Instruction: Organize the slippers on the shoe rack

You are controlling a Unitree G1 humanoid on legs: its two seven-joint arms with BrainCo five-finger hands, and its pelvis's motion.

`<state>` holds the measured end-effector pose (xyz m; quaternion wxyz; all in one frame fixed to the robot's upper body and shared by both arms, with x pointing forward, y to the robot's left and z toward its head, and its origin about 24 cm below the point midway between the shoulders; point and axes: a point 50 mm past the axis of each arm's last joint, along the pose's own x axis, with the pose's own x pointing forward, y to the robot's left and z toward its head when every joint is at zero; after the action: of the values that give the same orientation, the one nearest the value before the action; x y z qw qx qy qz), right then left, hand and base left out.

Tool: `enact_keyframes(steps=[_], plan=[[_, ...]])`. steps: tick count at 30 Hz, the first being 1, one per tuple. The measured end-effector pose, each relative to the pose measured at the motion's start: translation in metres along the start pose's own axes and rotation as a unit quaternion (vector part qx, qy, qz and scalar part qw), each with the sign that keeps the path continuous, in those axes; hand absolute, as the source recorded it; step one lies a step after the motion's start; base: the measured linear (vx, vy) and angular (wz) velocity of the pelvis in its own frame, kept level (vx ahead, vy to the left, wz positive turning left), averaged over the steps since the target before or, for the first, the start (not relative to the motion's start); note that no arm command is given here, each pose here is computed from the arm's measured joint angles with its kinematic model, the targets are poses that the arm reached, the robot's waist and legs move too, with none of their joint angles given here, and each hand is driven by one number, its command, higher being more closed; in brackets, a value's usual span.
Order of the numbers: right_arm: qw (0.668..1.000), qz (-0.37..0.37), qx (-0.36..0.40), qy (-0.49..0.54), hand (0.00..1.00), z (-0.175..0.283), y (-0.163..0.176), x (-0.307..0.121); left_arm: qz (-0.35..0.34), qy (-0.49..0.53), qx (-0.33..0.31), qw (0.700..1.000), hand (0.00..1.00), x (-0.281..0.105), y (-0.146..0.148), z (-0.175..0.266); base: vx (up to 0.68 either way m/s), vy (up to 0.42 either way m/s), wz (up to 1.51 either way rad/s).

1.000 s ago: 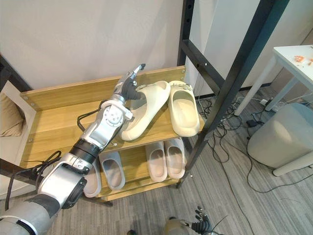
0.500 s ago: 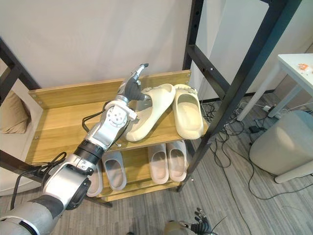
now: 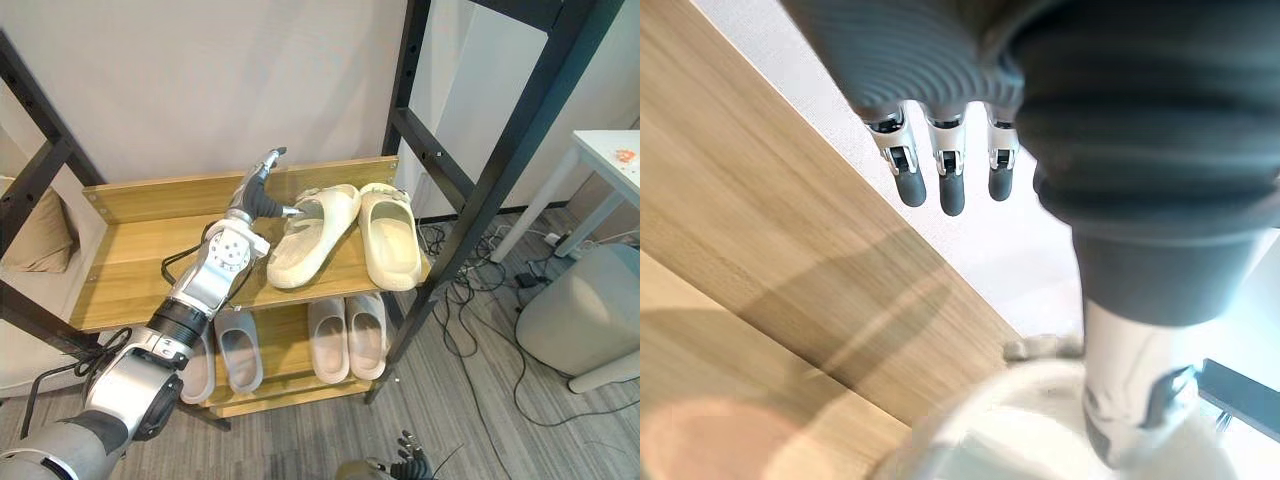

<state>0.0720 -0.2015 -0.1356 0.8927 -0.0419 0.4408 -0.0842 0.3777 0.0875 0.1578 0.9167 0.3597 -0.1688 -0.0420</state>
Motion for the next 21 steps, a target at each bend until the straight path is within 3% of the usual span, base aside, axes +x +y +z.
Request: enact_keyframes(steps=[6,12,21], plan=[[1.000,0.000,0.000,0.000,0.00,0.000,0.000,0.000,0.004,0.003,-0.007,1.000,0.00,-0.002,0.001,-0.002,0.00,0.000,0.00],[1.000,0.004,-0.006,0.007,0.00,0.000,0.002,0.004,0.041,0.045,-0.072,0.996,0.00,-0.021,0.005,-0.026,0.00,-0.006,0.02],[1.000,0.004,-0.010,0.020,0.00,-0.003,0.001,0.005,0.060,0.040,-0.267,0.961,0.00,-0.073,-0.006,-0.031,0.00,-0.013,0.06]])
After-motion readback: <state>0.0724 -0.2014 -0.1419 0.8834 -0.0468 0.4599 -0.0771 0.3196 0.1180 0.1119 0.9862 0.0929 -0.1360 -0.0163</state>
